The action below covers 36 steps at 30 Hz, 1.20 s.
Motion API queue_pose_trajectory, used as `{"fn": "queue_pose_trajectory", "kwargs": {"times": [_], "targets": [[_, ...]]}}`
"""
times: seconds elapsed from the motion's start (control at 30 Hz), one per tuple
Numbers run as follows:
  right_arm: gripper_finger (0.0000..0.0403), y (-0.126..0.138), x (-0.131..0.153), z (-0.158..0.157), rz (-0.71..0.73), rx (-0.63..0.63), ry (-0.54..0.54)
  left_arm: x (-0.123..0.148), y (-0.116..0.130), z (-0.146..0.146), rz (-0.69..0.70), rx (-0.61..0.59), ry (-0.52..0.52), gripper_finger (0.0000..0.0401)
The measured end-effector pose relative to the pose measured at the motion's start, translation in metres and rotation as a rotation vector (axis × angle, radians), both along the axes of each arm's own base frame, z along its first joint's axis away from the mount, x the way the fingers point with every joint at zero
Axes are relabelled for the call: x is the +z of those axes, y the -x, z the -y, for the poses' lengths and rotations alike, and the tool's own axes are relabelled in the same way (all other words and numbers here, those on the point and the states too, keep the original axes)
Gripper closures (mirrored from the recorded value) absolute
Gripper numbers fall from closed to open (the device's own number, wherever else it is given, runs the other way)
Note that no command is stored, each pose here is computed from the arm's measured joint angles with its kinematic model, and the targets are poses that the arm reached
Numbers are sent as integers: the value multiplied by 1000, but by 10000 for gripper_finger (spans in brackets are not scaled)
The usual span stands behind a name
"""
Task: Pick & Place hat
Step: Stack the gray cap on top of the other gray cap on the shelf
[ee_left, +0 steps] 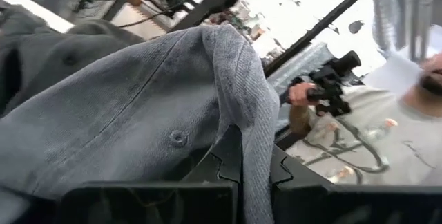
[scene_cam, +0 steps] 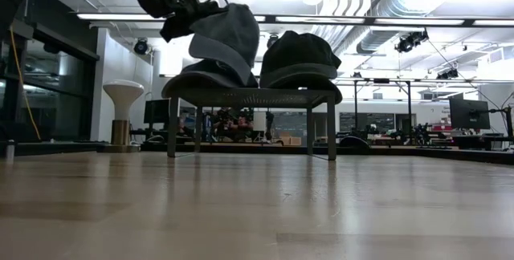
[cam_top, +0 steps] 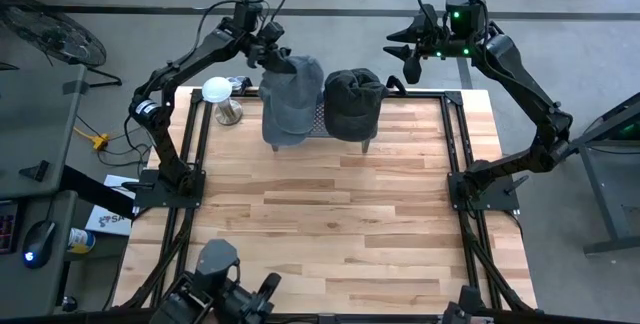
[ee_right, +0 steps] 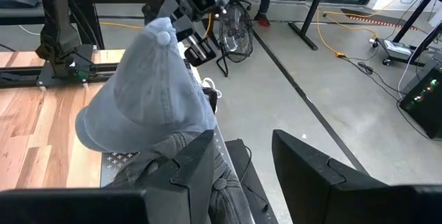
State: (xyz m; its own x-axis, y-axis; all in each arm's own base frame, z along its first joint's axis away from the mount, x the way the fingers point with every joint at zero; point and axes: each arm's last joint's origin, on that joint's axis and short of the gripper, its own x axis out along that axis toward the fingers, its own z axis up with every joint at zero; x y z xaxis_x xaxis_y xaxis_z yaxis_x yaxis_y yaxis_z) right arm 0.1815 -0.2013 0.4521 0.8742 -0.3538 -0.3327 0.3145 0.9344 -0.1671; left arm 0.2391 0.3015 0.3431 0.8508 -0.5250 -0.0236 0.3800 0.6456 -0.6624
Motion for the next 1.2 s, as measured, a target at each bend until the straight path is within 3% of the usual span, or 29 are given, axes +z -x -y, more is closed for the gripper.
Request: {"fn": "queue_pose_trajectory", "kwargs": {"times": [0.3,0.6,0.93,1.2], "targets": [[263,-5,0,-4,2,37,7,-8,0,-2,-116,150,5,391],[263,-33,-6,-5,44,144,-6,-10,-1,-4,-167,236,-19,328],[263,-89,-34,-7,38,345,-65,-13,-1,-7,-230,357,-73,242],[263,-144,-67,-10,38,431,-57,-13,-1,-7,-237,370,-78,183]]}}
